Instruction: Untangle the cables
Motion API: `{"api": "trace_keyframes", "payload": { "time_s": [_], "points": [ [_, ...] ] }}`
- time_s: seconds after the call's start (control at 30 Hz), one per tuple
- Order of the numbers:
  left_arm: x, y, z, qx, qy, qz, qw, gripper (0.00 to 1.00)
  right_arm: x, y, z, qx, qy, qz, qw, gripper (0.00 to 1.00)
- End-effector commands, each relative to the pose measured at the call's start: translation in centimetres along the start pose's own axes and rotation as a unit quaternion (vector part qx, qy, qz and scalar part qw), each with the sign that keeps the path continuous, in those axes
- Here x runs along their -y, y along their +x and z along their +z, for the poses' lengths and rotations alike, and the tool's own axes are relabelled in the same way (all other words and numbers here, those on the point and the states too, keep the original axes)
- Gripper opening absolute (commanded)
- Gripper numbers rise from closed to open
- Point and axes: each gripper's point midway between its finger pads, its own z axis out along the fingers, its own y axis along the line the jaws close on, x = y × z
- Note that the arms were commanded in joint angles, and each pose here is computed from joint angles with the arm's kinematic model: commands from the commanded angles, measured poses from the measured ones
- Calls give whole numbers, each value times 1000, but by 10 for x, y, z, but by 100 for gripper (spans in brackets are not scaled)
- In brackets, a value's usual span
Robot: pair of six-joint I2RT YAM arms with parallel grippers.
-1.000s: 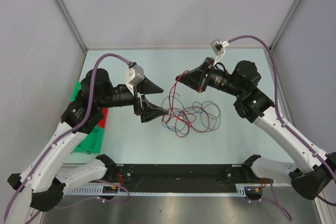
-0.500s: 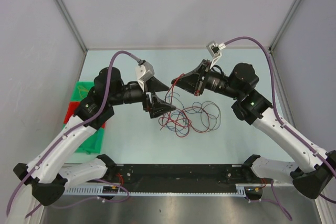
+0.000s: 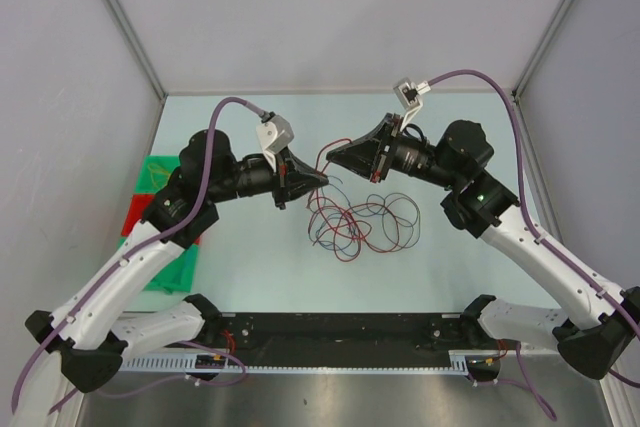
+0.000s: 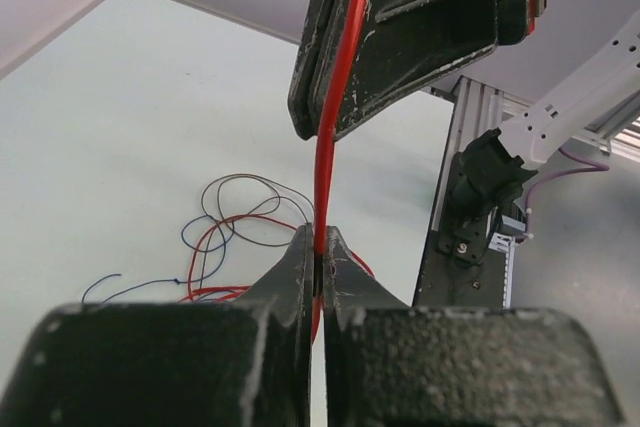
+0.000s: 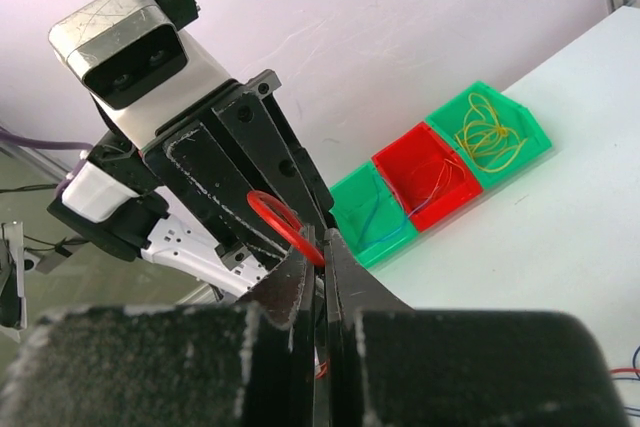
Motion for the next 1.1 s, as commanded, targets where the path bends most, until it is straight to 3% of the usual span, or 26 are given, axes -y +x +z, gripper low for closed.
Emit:
{"api": "trace_keyframes", "payload": {
  "time_s": [0.0,0.03,0.1,0.13,0.17,0.2,0.43,0.6,0.9,1.07],
  "points": [
    [-2,-6,-5,17,-17,10,1000,0,-30,-31,-7,44,-32,-24,998,6],
    [-13,-8,-6,20,-49,9,999,0,-29,-32,-8,46,-26,-26,998,29],
    [-25,-10,-11,22,-91,8,996,0,-24,-32,-11,48,-9,-25,998,57],
    [-40,-9,-15,19,-135,4,991,0,-22,-31,-11,48,-1,-25,999,83],
    [-47,-13,-20,23,-161,6,987,0,-16,-32,-12,52,13,-29,998,95],
    [-55,-12,-24,18,-187,2,982,0,-11,-29,-15,47,28,-27,998,100],
    [-116,-24,-72,33,-391,-2,920,0,48,-12,-37,32,190,-15,981,100],
    [-155,-29,-119,55,-515,-23,855,0,92,19,-53,2,284,8,959,99],
    [-205,-35,-184,86,-633,-62,767,0,132,92,-61,-40,316,53,946,97],
    [-224,-40,-213,96,-672,-75,731,0,165,131,-78,-62,364,42,928,97]
  ]
}}
